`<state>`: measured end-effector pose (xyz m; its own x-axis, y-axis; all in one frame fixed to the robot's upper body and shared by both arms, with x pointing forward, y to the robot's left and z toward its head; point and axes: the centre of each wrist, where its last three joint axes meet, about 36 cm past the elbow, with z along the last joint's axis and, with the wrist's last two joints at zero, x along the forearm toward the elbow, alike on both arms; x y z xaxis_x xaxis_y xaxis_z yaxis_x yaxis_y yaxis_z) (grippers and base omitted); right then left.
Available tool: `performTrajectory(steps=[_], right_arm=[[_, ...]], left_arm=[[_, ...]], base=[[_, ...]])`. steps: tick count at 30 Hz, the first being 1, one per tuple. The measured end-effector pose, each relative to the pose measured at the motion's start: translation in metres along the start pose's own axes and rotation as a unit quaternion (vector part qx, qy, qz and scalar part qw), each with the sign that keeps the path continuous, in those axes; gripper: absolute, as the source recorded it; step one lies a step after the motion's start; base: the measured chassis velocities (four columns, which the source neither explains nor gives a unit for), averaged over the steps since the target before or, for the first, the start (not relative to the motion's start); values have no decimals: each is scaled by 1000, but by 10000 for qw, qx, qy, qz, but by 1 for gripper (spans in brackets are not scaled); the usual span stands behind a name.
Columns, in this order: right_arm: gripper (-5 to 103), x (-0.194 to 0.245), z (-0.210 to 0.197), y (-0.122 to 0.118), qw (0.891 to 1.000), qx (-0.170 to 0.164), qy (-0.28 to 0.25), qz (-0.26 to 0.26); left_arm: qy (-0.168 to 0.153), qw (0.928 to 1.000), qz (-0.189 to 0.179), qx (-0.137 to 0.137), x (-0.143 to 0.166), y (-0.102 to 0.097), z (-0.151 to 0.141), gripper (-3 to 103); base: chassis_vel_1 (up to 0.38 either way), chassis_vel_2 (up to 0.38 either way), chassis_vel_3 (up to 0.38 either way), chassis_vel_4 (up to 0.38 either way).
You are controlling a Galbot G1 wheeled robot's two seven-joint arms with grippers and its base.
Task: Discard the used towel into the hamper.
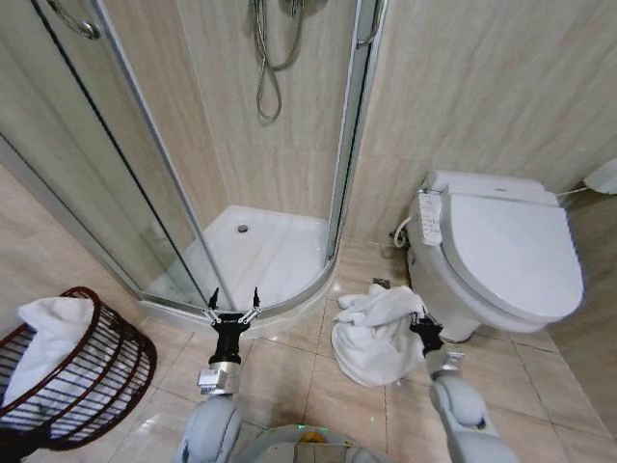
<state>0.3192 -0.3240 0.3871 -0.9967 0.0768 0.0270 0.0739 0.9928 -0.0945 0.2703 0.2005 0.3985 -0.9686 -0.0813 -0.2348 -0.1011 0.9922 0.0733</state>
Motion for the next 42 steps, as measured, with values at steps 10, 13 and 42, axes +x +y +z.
performTrajectory(steps=[10,13,42], right_arm=[[6,26,-70,-3,9998,41,-174,-80],[6,29,-87,-4,9995,31,-314,-78],[6,15,-106,4,9961,195,-753,-407]], left_arm=[[-121,9995,-304,8,-10,14,-17,100],[-68,9992,-378,83,-14,18,-25,100],[352,9967,451,581,-4,76,-39,100]], base=[[0,0,0,0],[0,0,0,0],[0,0,0,0]])
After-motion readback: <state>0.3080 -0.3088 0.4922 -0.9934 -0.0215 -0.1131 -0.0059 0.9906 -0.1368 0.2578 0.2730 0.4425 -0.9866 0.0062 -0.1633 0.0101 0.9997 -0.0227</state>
